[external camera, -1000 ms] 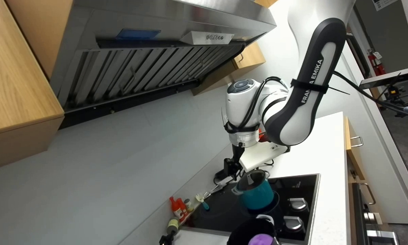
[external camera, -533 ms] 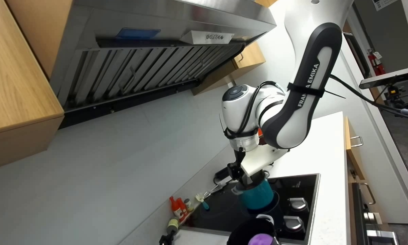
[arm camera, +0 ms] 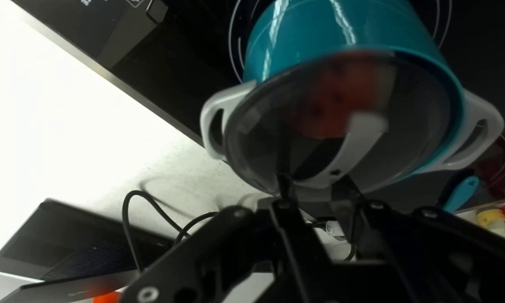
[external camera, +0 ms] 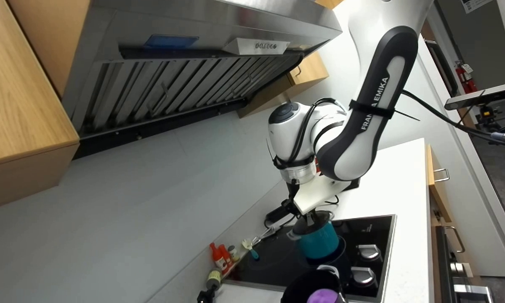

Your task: Move the black lid from the blue pot to the black pot

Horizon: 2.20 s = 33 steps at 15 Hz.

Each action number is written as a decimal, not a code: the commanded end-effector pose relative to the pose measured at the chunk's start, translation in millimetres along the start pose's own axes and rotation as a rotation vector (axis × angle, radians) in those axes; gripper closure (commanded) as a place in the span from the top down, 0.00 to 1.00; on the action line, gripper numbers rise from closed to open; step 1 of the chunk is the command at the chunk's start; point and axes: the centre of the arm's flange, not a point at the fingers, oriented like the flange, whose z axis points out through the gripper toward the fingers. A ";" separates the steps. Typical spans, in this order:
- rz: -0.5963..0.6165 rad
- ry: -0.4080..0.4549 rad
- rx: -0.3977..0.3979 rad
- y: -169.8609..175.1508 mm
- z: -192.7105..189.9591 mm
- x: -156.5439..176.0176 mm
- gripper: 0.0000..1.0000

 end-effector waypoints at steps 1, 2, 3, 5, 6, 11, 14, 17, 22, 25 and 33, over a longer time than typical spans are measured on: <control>0.015 0.001 -0.028 -6.3 7.2 6.7 0.01; 0.016 0.003 -0.029 -6.2 7.4 7.5 0.00; 0.015 0.003 -0.029 -6.7 7.6 7.7 0.04; 0.008 0.003 -0.026 -8.3 6.6 6.4 0.04; 0.001 0.004 -0.018 -9.4 2.9 5.7 0.04; -0.032 0.015 0.038 -17.4 -21.9 5.3 0.04; -0.050 0.031 0.074 -24.6 -39.0 7.3 0.04; -0.072 0.035 0.107 -32.5 -52.9 5.2 0.04; -0.135 0.008 0.184 -56.9 -64.4 -13.3 0.04; -0.183 -0.011 0.234 -71.4 -73.4 -25.7 0.04; -0.298 -0.069 0.304 -81.0 -94.4 -52.4 0.04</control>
